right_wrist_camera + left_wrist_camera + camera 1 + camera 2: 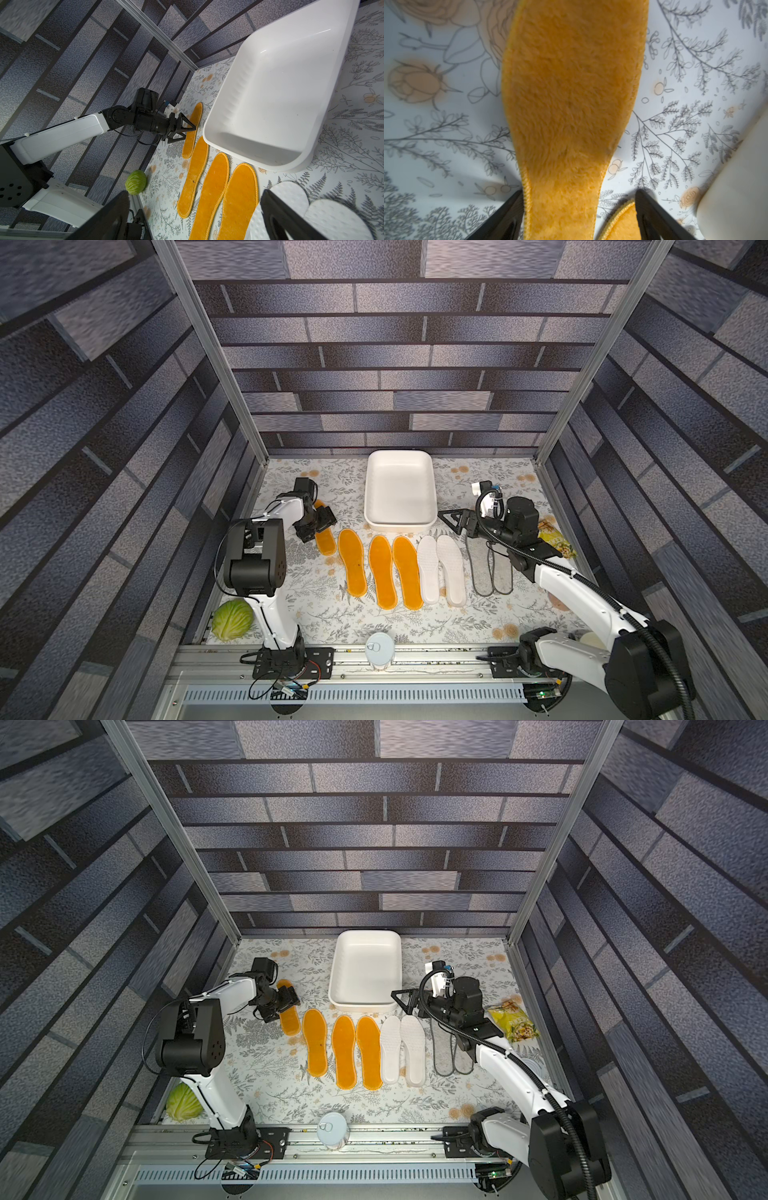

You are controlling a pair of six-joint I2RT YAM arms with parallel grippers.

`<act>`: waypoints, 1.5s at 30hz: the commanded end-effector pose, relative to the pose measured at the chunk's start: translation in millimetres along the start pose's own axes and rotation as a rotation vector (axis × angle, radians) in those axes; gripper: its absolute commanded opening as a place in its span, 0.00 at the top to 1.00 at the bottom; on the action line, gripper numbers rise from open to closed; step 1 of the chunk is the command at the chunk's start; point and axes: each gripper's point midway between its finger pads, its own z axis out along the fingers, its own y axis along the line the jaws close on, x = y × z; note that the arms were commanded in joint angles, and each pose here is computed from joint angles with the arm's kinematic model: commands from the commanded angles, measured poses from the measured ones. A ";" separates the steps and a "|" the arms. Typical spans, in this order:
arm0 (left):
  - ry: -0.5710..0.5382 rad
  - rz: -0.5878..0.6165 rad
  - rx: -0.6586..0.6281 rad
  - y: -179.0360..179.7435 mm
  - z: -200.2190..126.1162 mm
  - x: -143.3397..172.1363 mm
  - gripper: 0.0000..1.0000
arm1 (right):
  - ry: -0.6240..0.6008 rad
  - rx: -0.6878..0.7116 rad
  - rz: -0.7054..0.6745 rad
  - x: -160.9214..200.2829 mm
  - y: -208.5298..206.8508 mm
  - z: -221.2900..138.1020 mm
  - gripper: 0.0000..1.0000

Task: Put the insoles into the storage box
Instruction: Pick up the insole from the center of the board.

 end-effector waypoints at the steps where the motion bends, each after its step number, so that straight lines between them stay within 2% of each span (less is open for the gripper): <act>1: 0.193 0.000 -0.253 50.7 13.6 50.1 0.15 | -0.034 -0.018 -0.029 -10.9 8.5 0.4 0.01; 7: 0.235 0.100 -0.389 55.3 4.4 59.7 0.13 | -0.032 -0.009 -0.049 -8.1 8.2 -2.2 0.01; 13: 0.235 0.084 -0.347 45.7 14.4 57.0 0.14 | -0.027 -0.008 -0.049 -5.6 7.3 -2.2 0.01; 18: 0.233 0.097 -0.361 44.1 16.8 54.4 0.16 | -0.031 -0.008 -0.052 -6.2 7.5 -3.2 0.01; 25: 0.238 0.092 -0.365 46.2 16.4 54.8 0.22 | -0.031 -0.006 -0.052 -5.8 6.4 -2.6 0.00; 27: 0.236 0.091 -0.359 45.4 16.7 54.3 0.28 | -0.029 -0.009 -0.053 -5.8 6.7 -2.0 0.00; 36: 0.241 0.089 -0.351 44.8 16.8 54.9 0.41 | -0.031 -0.010 -0.056 -6.5 7.2 -1.8 0.00; 45: 0.234 0.088 -0.329 41.8 16.3 54.0 0.44 | -0.026 -0.009 -0.052 -5.3 5.6 -0.8 0.00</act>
